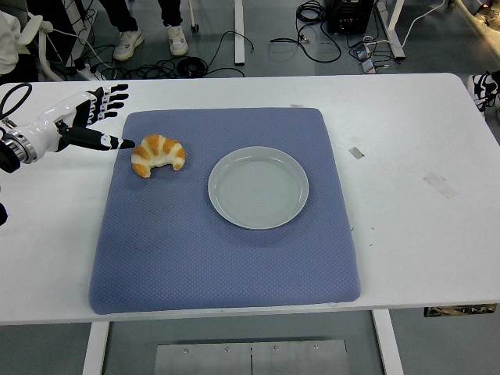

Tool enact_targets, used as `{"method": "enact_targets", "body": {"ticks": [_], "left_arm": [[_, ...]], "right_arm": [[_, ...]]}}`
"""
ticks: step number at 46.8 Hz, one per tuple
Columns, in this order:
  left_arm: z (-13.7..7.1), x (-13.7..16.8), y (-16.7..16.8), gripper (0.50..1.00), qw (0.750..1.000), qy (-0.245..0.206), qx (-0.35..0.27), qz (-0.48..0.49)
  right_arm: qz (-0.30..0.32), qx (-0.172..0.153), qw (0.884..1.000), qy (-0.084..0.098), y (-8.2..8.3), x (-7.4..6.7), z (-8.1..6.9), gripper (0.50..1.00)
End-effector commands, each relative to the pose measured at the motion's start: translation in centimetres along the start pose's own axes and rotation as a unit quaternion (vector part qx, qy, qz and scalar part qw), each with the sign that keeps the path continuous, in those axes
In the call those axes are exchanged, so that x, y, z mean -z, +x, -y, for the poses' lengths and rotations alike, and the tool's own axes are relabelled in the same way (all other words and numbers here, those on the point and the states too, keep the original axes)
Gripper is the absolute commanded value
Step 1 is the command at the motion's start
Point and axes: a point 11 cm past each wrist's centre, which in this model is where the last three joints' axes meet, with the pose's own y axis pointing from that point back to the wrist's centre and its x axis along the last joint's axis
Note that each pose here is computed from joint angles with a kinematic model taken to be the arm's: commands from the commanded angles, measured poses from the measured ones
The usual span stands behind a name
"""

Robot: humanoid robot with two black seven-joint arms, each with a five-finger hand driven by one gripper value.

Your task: Place the bread on the plate

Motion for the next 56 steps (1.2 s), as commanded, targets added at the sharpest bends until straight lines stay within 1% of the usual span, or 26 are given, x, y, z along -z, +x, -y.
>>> {"method": "enact_targets", "body": {"ticks": [1, 8, 15, 20, 28, 33, 43, 48, 49, 51, 56], "left_arm": [[0.3, -0.2, -0.2, 0.98, 1.0, 0.006, 0.002, 0.003], [0.9, -0.4, -0.7, 0.98, 1.0, 0.009, 0.006, 0.011], [1.5, -0.6, -1.2, 0.98, 0.997, 0.014, 0.008, 0.073], [1.9, -0.2, -2.2, 0.98, 0.995, 0.019, 0.019, 0.097], [2.1, 0.7, -2.8, 0.98, 0.993, 0.03, 0.024, 0.114], [2.4, 0.6, -3.3, 0.98, 0.993, 0.028, 0.027, 0.115], [2.4, 1.1, -3.1, 0.972, 0.991, 0.037, 0.026, 0.125], [3.1, 1.2, -3.8, 0.958, 0.99, 0.039, 0.033, 0.133], [3.2, 1.3, -3.9, 0.946, 0.99, 0.04, 0.033, 0.134], [3.2, 1.5, -3.9, 0.903, 0.989, 0.042, 0.033, 0.139], [3.5, 1.8, -4.1, 0.878, 0.986, 0.045, 0.033, 0.159]], "right_arm": [[0.0, 0.0, 1.0, 0.0, 0.0, 0.0, 0.0, 1.0], [0.0, 0.0, 1.0, 0.0, 0.0, 0.0, 0.0, 1.0], [0.0, 0.0, 1.0, 0.0, 0.0, 0.0, 0.0, 1.0], [0.0, 0.0, 1.0, 0.0, 0.0, 0.0, 0.0, 1.0], [0.0, -0.001, 1.0, 0.0, 0.0, 0.0, 0.0, 1.0], [0.0, 0.0, 1.0, 0.0, 0.0, 0.0, 0.0, 1.0], [0.001, 0.0, 1.0, 0.0, 0.0, 0.1, 0.0, 1.0], [0.0, 0.0, 1.0, 0.0, 0.0, 0.1, 0.0, 1.0], [0.0, 0.0, 1.0, 0.0, 0.0, 0.1, 0.0, 1.0], [0.0, 0.0, 1.0, 0.0, 0.0, 0.1, 0.0, 1.0], [0.0, 0.0, 1.0, 0.0, 0.0, 0.0, 0.0, 1.0]]}}
